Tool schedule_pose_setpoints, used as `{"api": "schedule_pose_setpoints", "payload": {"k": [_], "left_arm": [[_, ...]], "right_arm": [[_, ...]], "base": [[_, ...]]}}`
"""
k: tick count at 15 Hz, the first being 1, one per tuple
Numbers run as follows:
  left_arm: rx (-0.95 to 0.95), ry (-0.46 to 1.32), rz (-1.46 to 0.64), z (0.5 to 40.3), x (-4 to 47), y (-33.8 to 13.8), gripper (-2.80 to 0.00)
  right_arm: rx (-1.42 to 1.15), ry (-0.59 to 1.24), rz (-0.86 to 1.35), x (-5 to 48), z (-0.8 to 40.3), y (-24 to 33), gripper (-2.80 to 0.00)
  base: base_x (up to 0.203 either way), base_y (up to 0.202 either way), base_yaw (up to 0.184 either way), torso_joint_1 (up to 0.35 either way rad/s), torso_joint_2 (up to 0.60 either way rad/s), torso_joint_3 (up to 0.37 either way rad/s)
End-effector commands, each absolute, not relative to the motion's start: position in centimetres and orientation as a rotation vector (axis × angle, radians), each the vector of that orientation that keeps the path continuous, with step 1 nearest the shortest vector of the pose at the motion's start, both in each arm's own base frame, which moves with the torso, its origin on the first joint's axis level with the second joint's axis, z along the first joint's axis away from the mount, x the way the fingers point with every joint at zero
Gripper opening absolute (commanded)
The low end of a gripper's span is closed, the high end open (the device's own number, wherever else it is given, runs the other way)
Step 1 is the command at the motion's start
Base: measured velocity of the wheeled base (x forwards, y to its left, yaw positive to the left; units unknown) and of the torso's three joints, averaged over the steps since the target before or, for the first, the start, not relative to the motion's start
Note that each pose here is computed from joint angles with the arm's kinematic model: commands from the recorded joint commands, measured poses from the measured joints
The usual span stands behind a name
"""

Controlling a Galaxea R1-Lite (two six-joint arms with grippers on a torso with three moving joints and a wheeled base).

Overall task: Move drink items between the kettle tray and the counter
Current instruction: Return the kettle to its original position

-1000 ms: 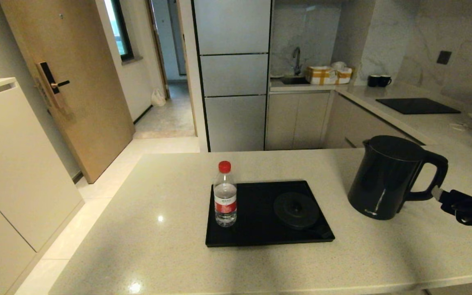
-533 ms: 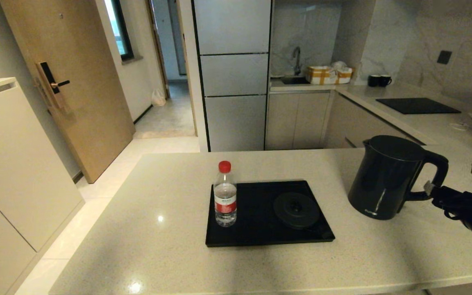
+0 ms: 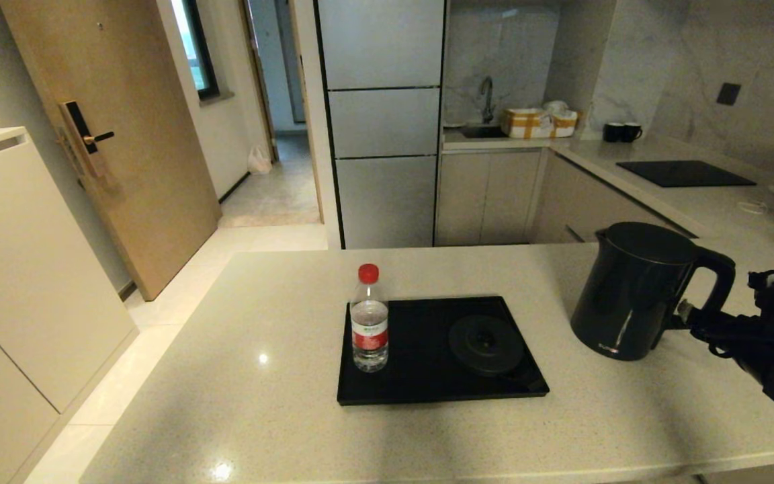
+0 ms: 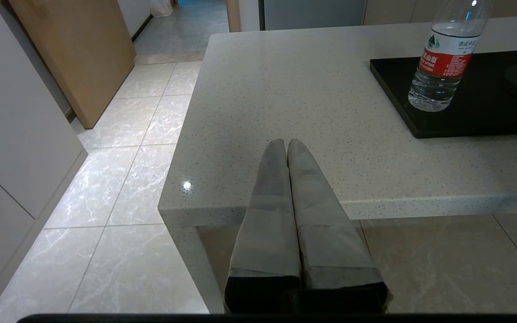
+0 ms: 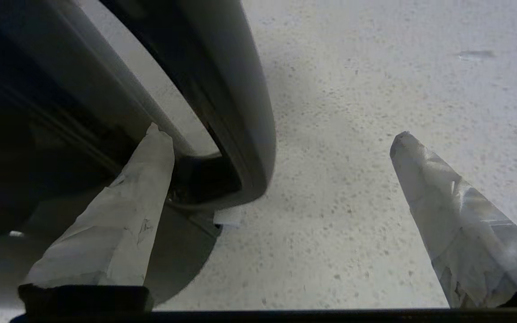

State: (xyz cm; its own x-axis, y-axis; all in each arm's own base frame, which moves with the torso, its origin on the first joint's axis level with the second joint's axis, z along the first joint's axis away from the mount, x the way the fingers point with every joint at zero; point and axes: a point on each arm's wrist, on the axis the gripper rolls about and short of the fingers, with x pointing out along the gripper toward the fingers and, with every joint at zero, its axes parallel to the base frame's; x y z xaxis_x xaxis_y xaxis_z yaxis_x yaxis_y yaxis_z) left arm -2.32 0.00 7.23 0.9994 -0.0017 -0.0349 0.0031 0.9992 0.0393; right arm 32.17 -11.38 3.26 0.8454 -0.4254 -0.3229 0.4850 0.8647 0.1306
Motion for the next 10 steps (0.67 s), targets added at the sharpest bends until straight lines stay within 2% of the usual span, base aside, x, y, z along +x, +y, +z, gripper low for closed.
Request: {"api": "schedule_pose_setpoints", "payload": {"k": [1, 10], "left_arm": [[0.04, 0.037, -0.002, 7.2, -2.3, 0.0, -2.8], [0.04, 0.037, -0.002, 7.2, -2.3, 0.0, -2.8]], "right_arm": [[0.21, 0.278, -0.484, 32.7, 3.2, -11.6, 0.0], [0.166, 0.239, -0.427, 35.8, 3.1, -12.1, 0.0]], "base": [[0.0, 0.0, 0.0, 0.0, 0.0, 0.0], [0.0, 0.0, 0.0, 0.0, 0.0, 0.0]]}}
